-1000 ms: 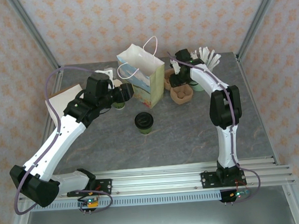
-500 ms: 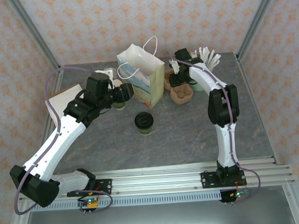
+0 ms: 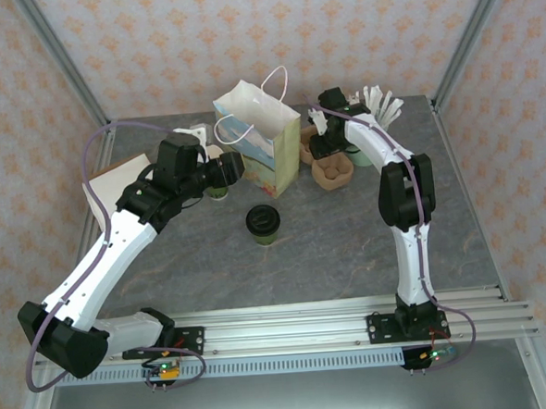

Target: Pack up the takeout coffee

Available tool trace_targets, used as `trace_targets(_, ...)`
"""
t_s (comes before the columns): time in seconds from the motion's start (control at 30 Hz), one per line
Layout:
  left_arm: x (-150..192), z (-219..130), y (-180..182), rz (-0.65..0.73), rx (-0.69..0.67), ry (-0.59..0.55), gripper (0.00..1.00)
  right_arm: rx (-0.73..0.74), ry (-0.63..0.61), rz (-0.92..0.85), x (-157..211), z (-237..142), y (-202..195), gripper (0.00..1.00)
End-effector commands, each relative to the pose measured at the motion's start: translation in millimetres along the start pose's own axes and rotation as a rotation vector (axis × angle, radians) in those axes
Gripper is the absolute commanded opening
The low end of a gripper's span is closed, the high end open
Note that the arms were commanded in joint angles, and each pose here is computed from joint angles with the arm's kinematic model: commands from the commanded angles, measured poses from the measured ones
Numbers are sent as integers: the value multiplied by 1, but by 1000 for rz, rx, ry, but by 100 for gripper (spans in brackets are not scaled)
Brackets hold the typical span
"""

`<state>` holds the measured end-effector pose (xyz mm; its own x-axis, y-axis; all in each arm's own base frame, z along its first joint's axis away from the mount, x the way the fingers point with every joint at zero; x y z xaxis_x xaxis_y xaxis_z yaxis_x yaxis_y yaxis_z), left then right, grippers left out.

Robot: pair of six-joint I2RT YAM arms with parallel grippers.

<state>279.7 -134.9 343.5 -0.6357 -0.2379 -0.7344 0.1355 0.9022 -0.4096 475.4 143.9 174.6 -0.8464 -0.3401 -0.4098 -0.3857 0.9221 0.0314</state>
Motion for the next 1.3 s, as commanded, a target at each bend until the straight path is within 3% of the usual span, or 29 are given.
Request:
trace_targets(0.0,0,-1,0,19,-13,-5,71,34,56,-7,6,6,-6,39)
trace_targets(0.37,-1,0,-2,22,-10,-1,72,18,-13,4,-5,-20,-3,33)
trace_targets(1.27,1,-2,0,22,-13,-8,72,-20,-143,68,-9,-94,7,31)
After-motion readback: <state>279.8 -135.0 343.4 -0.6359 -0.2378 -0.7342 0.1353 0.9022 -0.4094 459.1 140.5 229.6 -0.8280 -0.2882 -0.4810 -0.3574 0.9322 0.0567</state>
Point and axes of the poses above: each hand's point on the last joint's axis, 136 mm out from that joint toward the fingers, its own z axis out along the fingers, its own y axis along the line the jaws close on, x = y × z, the point moved 8 cm from there along -z, back along the fingers, and after that the axes turned 1 degree about z, right-handed, at the moved point
